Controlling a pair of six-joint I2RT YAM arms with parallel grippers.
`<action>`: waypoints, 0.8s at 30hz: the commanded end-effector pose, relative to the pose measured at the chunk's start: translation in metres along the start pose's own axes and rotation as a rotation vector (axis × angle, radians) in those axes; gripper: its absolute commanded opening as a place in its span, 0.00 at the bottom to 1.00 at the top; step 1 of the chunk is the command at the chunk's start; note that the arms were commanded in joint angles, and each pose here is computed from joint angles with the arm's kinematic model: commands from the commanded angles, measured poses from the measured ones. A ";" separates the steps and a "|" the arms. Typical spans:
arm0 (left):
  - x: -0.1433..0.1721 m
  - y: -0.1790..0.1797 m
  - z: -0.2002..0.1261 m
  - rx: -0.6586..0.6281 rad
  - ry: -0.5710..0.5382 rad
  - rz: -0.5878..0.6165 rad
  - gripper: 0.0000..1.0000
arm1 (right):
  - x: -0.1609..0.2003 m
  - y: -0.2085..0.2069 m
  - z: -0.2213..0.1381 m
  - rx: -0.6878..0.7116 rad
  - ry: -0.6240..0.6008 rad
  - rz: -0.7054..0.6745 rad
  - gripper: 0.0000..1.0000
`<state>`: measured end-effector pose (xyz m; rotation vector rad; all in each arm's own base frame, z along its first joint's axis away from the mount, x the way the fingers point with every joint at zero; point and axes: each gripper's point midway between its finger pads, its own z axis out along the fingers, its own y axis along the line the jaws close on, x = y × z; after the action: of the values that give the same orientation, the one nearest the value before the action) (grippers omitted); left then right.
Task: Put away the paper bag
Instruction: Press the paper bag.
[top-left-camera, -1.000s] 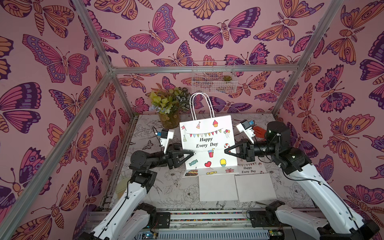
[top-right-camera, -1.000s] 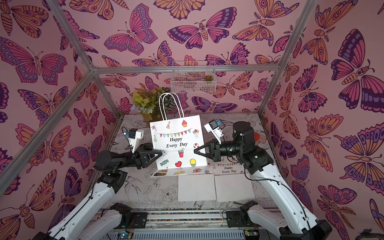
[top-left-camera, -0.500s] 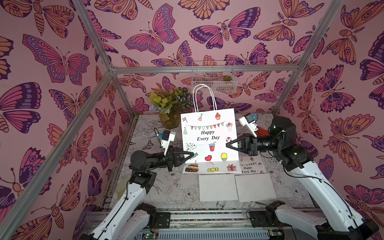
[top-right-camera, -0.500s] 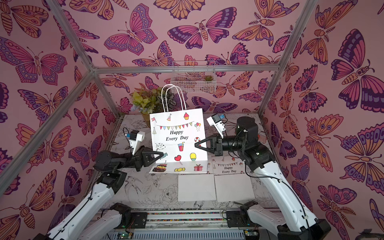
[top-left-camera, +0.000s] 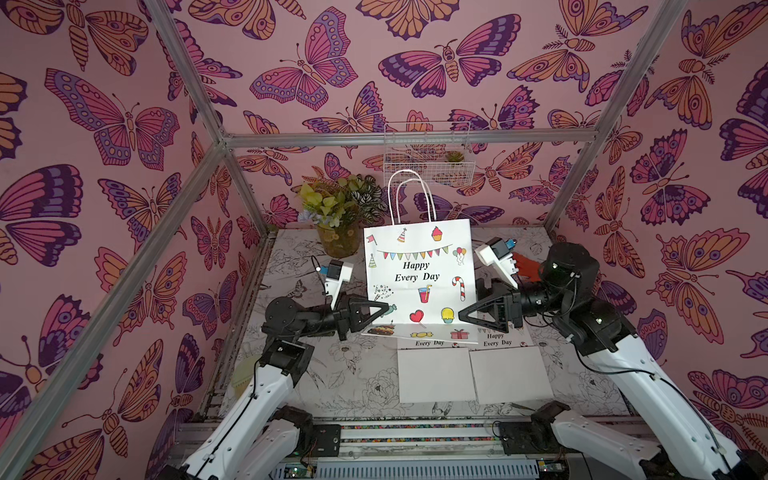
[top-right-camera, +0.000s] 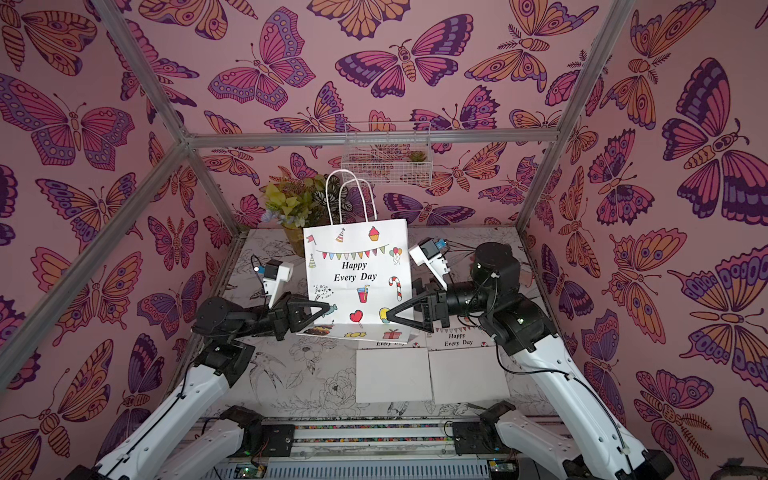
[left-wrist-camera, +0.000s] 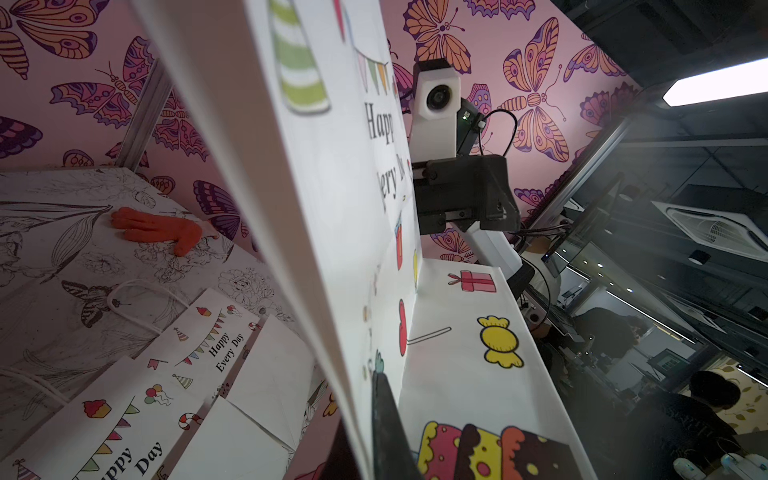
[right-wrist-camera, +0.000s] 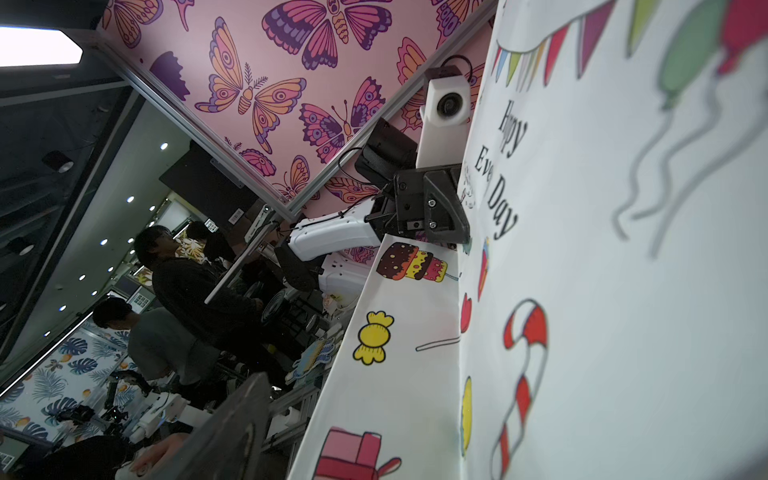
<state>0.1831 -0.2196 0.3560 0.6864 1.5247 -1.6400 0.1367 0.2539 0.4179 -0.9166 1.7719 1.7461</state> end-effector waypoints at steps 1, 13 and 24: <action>-0.014 0.000 0.000 -0.016 -0.043 0.020 0.00 | 0.008 0.016 -0.001 -0.015 0.029 -0.042 0.95; -0.016 0.003 -0.001 -0.023 -0.046 -0.009 0.00 | 0.034 0.009 -0.005 0.049 0.073 -0.057 0.99; -0.019 -0.001 -0.001 -0.011 -0.048 -0.018 0.00 | 0.039 -0.019 0.001 0.183 0.104 -0.067 0.99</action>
<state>0.1908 -0.2197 0.3517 0.6210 1.5820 -1.6887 0.1209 0.2500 0.3742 -0.9894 1.9158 1.5427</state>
